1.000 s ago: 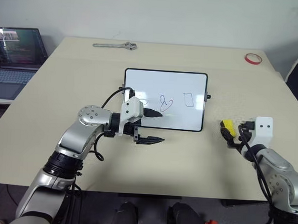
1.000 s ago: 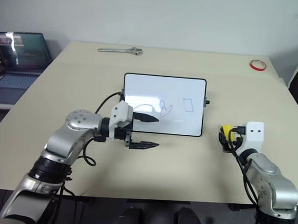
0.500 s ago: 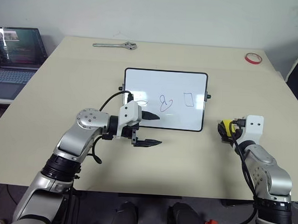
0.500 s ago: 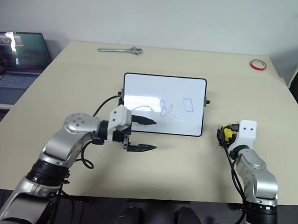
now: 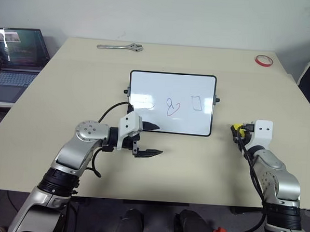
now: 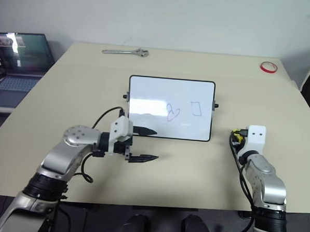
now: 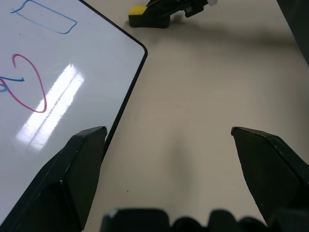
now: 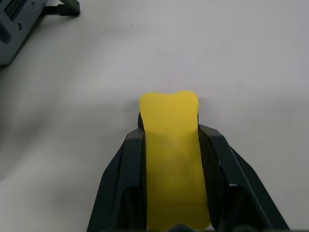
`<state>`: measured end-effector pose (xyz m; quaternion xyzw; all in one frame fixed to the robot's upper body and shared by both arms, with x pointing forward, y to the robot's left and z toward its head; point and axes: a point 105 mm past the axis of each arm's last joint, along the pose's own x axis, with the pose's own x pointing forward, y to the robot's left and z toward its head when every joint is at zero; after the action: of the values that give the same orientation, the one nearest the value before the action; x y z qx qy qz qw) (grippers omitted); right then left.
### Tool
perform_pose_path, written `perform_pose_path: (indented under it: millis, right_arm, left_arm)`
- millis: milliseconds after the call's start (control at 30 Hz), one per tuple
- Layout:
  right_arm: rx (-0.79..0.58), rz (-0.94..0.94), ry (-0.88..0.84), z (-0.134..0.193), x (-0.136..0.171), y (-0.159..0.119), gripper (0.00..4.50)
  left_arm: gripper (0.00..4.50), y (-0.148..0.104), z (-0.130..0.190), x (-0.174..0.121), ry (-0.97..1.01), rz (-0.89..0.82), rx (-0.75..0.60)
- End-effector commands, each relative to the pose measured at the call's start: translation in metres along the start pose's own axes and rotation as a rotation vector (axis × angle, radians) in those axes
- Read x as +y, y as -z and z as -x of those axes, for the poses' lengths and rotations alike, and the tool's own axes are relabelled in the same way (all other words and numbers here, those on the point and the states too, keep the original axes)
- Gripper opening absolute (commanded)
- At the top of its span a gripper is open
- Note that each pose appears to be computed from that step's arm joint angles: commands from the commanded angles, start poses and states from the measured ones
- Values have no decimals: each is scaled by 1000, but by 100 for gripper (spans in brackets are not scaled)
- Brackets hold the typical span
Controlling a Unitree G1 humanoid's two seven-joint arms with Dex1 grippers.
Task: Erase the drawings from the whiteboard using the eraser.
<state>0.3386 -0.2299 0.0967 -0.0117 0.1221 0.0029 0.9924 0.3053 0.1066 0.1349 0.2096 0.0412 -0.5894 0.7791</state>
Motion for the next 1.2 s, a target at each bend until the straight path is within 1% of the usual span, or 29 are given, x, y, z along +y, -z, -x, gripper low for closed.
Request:
perform_pose_path:
  millis: [33, 100, 200, 300, 433, 567, 667, 833, 1000, 1167, 1200]
  right_arm:
    - [-132, 99, -129, 23, 18, -37, 111]
    - [-161, 147, -227, 37, 33, -47, 111]
    - [-187, 203, -347, 53, 55, -56, 111]
    - [-226, 270, -445, 61, 77, -67, 111]
    - [-295, 340, -444, 45, 98, -89, 111]
    - [-325, 399, -455, 35, 112, -99, 111]
    - [-370, 420, -441, 23, 125, -115, 111]
    - [-416, 433, -370, 4, 132, -129, 111]
    - [-404, 478, -346, -14, 136, -125, 111]
    - [-327, 483, -341, -31, 134, -108, 111]
    - [-295, 487, -339, -35, 131, -102, 111]
  left_arm:
    - [450, -12, 5, 14, -136, -25, -33]
    - [450, -15, 5, 17, -177, 0, -45]
    - [450, -18, 5, 15, -177, 18, -50]
    - [450, -18, 4, 15, -177, 30, -32]
    - [450, -23, 1, 21, -175, 35, -32]
    - [450, -29, -2, 25, -171, 35, -38]
    - [450, -36, -3, 35, -198, 37, -38]
    - [450, -37, -4, 39, -208, 38, -20]
    - [450, -40, -5, 41, -206, 47, -16]
    - [450, -41, -7, 37, -197, 44, -12]
    - [450, -41, -7, 37, -197, 39, -8]
